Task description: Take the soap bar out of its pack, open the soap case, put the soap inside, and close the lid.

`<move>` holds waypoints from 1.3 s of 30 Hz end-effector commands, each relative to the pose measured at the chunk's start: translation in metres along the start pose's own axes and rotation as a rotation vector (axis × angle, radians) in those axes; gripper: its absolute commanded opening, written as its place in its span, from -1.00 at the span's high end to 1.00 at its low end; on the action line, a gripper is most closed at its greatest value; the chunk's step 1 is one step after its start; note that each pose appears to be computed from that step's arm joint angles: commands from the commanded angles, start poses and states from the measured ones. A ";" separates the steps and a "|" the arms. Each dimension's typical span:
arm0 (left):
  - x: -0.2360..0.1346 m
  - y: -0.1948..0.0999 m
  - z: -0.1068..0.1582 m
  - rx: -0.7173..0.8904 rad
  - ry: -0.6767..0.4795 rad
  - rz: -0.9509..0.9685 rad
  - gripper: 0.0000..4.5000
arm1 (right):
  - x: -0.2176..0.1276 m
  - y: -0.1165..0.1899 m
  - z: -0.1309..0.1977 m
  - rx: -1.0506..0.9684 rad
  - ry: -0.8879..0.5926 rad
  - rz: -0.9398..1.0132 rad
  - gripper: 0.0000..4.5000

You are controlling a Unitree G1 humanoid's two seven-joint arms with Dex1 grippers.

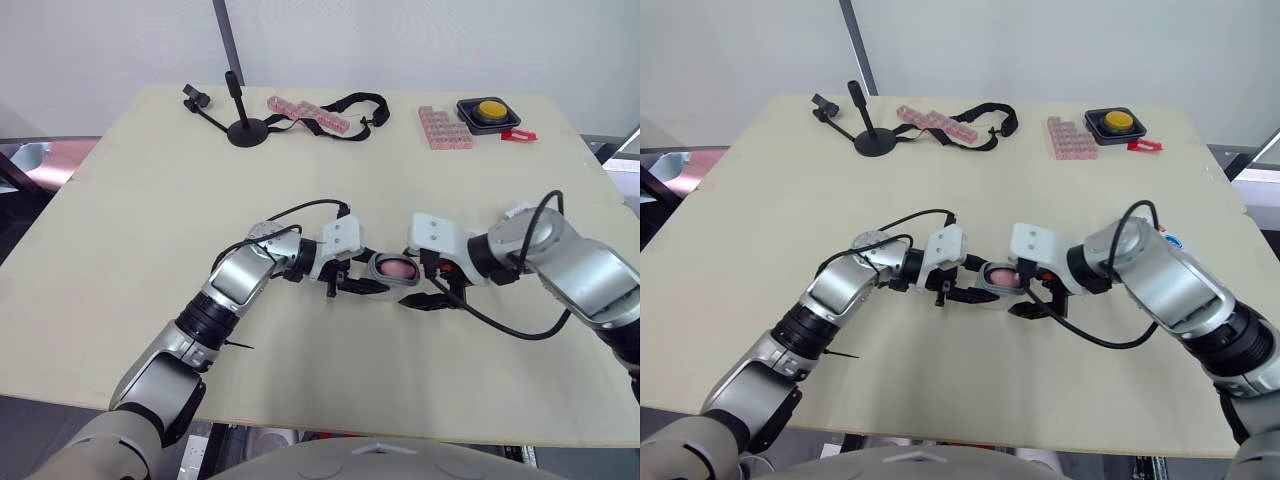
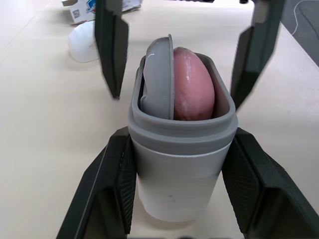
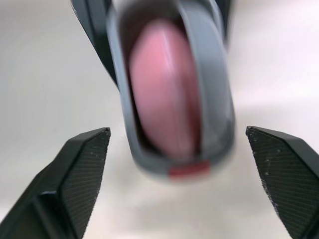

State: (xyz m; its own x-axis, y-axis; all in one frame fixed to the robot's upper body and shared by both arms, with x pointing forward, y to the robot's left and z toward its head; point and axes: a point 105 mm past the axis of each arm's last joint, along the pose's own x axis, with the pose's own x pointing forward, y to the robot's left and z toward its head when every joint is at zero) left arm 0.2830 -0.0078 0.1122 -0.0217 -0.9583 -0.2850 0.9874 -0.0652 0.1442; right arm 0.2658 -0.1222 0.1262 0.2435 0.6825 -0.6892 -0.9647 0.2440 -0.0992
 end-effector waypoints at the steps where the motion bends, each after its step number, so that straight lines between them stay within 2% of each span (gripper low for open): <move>1: -0.015 0.003 0.000 0.017 -0.045 0.026 0.15 | -0.021 -0.015 -0.002 0.027 -0.136 -0.086 -0.99; 5: -0.026 0.000 0.006 0.014 -0.142 0.050 0.15 | -0.042 -0.020 -0.010 0.136 -0.387 -0.134 -0.99; 8: -0.031 -0.002 0.008 -0.003 -0.200 0.071 0.15 | -0.055 -0.011 -0.022 0.161 -0.503 -0.135 -0.99; 16: -0.040 -0.008 -0.005 -0.048 -0.262 0.130 0.15 | -0.079 0.007 -0.071 0.236 -0.640 -0.258 -0.99; 21: -0.043 -0.014 -0.014 -0.030 -0.245 0.118 0.15 | -0.088 0.008 -0.101 0.272 -0.631 -0.368 -0.99; 29: -0.043 -0.031 -0.016 0.022 -0.243 0.012 0.15 | -0.102 -0.007 -0.124 0.287 -0.533 -0.503 -0.99; 33: -0.043 -0.037 -0.019 0.026 -0.212 -0.037 0.15 | -0.107 -0.016 -0.121 0.312 -0.462 -0.499 -0.99; 39: -0.049 -0.038 -0.019 -0.011 -0.210 -0.065 0.15 | -0.107 -0.037 -0.092 0.286 -0.327 -0.497 -0.99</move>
State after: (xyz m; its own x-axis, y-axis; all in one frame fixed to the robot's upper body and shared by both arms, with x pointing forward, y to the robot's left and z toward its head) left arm 0.2509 0.0466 0.0919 -0.0988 -0.9890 -0.1097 0.9906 -0.1082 0.0840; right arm 0.2627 -0.2714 0.1273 0.7121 0.6188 -0.3317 -0.6749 0.7335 -0.0806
